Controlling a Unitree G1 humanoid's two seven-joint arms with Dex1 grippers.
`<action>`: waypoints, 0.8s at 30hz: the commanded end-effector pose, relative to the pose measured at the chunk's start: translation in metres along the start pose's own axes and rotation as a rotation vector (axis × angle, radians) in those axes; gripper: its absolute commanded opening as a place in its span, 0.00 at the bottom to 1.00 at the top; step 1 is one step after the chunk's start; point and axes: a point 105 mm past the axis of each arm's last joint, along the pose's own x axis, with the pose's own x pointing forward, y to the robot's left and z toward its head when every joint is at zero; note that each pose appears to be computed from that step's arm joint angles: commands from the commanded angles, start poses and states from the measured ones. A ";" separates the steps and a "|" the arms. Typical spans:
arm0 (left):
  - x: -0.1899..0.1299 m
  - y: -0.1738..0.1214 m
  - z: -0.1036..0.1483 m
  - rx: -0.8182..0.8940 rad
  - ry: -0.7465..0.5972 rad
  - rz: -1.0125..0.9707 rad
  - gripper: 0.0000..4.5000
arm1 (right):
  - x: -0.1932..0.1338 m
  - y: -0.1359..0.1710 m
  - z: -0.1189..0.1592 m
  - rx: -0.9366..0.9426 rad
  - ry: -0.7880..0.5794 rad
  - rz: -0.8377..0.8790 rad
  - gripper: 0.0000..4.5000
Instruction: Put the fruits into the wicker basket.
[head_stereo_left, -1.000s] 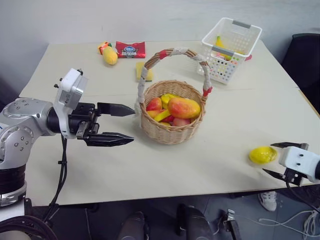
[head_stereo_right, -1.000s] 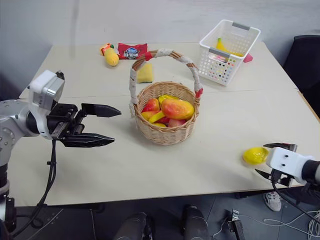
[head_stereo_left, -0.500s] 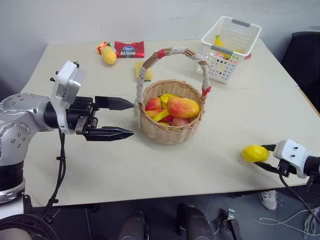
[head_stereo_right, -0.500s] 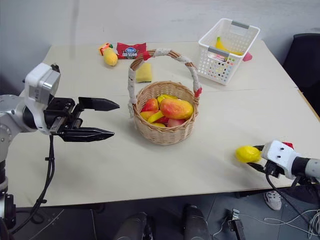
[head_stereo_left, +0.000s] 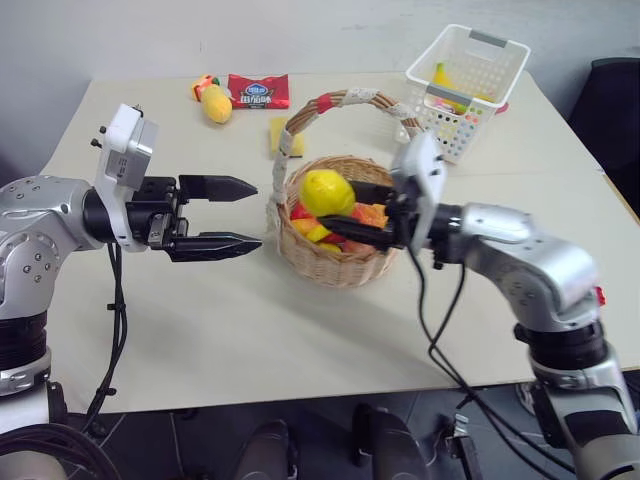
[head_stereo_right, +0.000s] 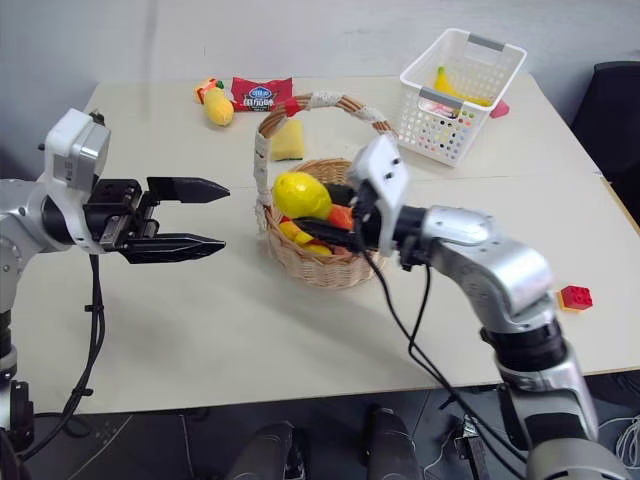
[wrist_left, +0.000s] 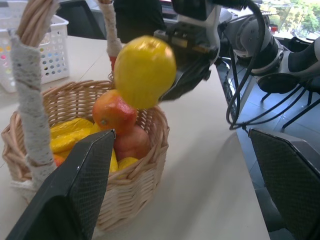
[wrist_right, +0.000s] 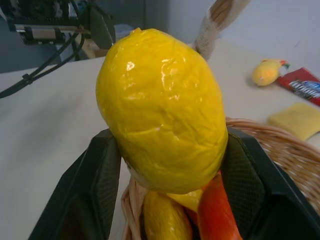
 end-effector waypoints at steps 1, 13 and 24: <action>-0.003 -0.002 0.013 0.062 -0.009 0.010 1.00 | 0.013 -0.011 -0.005 -0.062 0.033 -0.082 0.74; -0.004 -0.002 0.011 0.069 -0.012 0.020 1.00 | -0.041 0.016 0.045 0.068 -0.163 0.009 1.00; 0.007 0.006 0.017 0.102 -0.048 -0.008 1.00 | -0.090 -0.052 0.023 0.129 -0.088 -0.459 1.00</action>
